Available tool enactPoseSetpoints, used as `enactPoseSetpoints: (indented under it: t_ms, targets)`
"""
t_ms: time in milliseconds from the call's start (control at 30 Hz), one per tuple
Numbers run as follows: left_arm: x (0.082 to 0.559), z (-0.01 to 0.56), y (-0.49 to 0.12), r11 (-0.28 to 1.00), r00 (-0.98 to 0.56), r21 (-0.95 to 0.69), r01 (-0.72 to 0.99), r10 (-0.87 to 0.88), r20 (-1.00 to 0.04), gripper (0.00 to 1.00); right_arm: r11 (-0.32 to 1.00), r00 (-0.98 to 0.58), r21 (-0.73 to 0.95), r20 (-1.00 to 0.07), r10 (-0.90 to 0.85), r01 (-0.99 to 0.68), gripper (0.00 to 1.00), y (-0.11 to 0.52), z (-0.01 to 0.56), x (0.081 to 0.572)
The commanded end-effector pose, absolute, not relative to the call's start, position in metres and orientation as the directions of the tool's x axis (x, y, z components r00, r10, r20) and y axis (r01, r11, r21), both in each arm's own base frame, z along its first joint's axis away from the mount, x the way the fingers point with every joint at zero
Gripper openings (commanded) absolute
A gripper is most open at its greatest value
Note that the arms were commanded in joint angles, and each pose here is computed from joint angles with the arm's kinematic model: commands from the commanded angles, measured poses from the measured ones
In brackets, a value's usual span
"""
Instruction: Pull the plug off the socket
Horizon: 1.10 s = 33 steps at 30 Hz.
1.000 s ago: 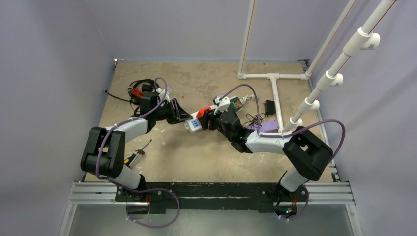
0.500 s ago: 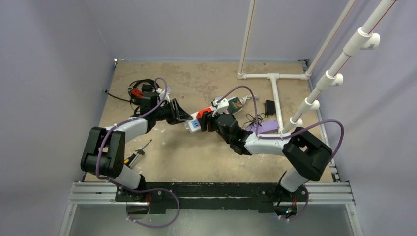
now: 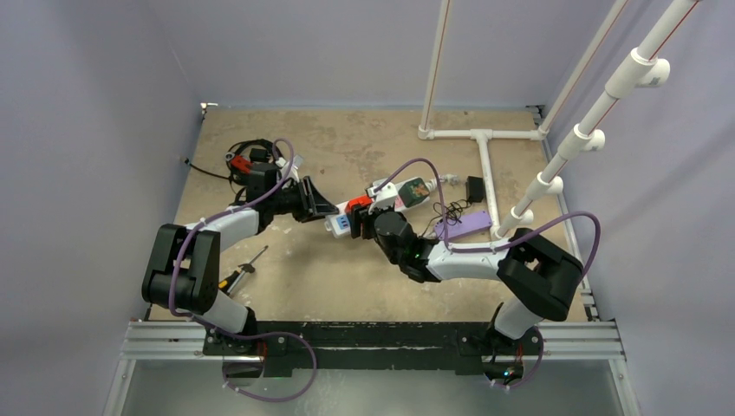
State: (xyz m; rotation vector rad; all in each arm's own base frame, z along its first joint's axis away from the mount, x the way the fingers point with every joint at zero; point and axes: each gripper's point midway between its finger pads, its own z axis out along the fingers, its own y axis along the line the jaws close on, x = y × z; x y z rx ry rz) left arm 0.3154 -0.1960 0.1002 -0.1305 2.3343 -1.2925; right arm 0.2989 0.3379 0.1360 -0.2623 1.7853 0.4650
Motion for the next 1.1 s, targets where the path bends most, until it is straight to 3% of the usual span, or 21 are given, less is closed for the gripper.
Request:
enactPoseSetpoints:
  t_ms: [0,233,800,1067]
  targets:
    - [0.335,0.094,-0.183,0.616,-0.853,-0.775,0.138,-0.323,-0.409,0.0,0.816,-0.176,0.322,-0.947,0.27,-0.48,0.0,0.362,0.204,0.295]
    - [0.335,0.093,-0.182,0.623,-0.854,-0.771,0.133,-0.324,-0.408,0.0,0.733,-0.222,0.398,-0.917,0.332,-0.552,0.0,0.343,0.21,0.312]
    - [0.337,0.092,-0.179,0.628,-0.851,-0.767,0.129,-0.327,-0.411,0.0,0.793,-0.179,0.362,-0.932,0.315,-0.49,0.0,0.324,0.211,0.329]
    - [0.346,0.087,-0.151,0.683,-0.826,-0.728,0.05,-0.381,-0.415,0.0,0.877,-0.073,0.359,-0.932,0.354,-0.32,0.0,0.268,0.243,0.332]
